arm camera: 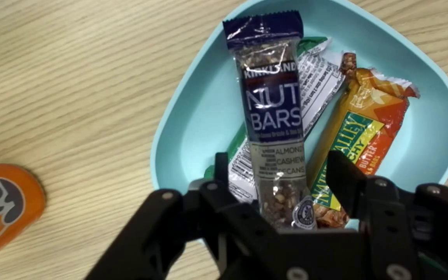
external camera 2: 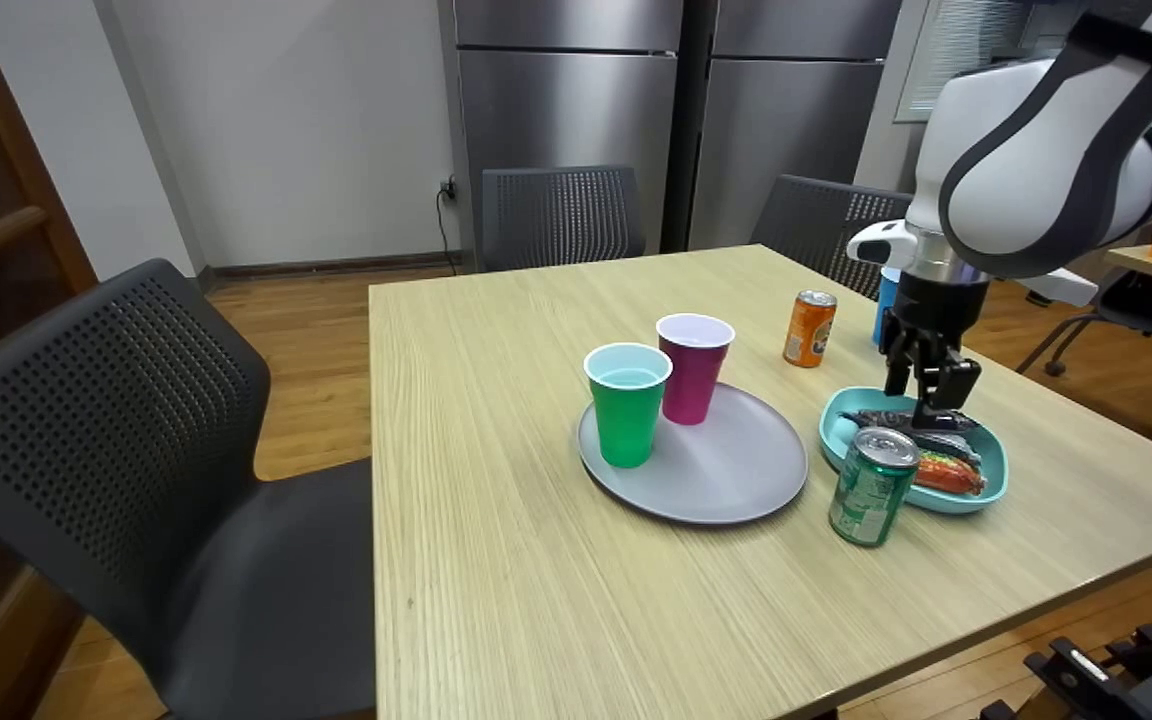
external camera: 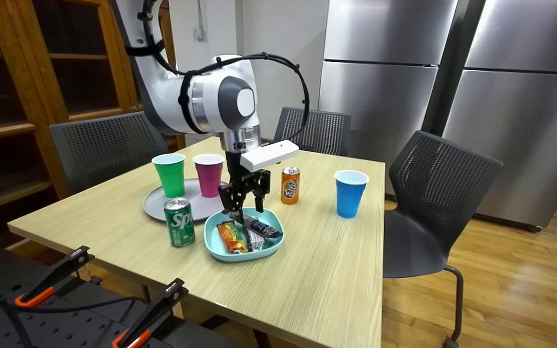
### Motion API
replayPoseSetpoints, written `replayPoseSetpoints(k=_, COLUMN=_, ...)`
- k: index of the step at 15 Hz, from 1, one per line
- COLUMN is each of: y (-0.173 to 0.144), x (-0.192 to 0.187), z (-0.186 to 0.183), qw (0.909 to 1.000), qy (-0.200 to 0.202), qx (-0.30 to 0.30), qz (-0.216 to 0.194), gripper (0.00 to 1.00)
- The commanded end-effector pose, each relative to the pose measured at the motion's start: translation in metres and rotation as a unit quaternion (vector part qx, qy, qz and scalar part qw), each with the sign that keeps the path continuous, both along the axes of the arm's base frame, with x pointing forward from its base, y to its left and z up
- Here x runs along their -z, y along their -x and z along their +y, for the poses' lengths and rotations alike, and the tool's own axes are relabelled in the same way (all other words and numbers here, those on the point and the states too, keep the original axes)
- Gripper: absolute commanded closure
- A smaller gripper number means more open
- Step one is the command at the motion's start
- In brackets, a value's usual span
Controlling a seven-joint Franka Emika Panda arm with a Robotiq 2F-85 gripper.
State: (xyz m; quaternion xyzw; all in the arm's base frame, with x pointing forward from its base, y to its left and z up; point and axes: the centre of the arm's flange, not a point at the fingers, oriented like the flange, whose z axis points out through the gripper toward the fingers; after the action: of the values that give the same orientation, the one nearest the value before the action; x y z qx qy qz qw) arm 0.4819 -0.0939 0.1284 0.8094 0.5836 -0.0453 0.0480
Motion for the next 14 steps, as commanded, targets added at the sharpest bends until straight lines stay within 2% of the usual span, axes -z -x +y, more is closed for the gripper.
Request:
replayPoseSetpoints(k=1, y=0.009, x=-0.016, z=-0.005, qw=0.9998, qy=0.002, qx=-0.009, qz=-0.02, gripper=0.02)
replayPoseSetpoints(k=14, y=-0.014, x=-0.064, z=-0.051, qw=0.9958, qy=0.001, qx=0.056, qz=-0.072, gripper=0.0)
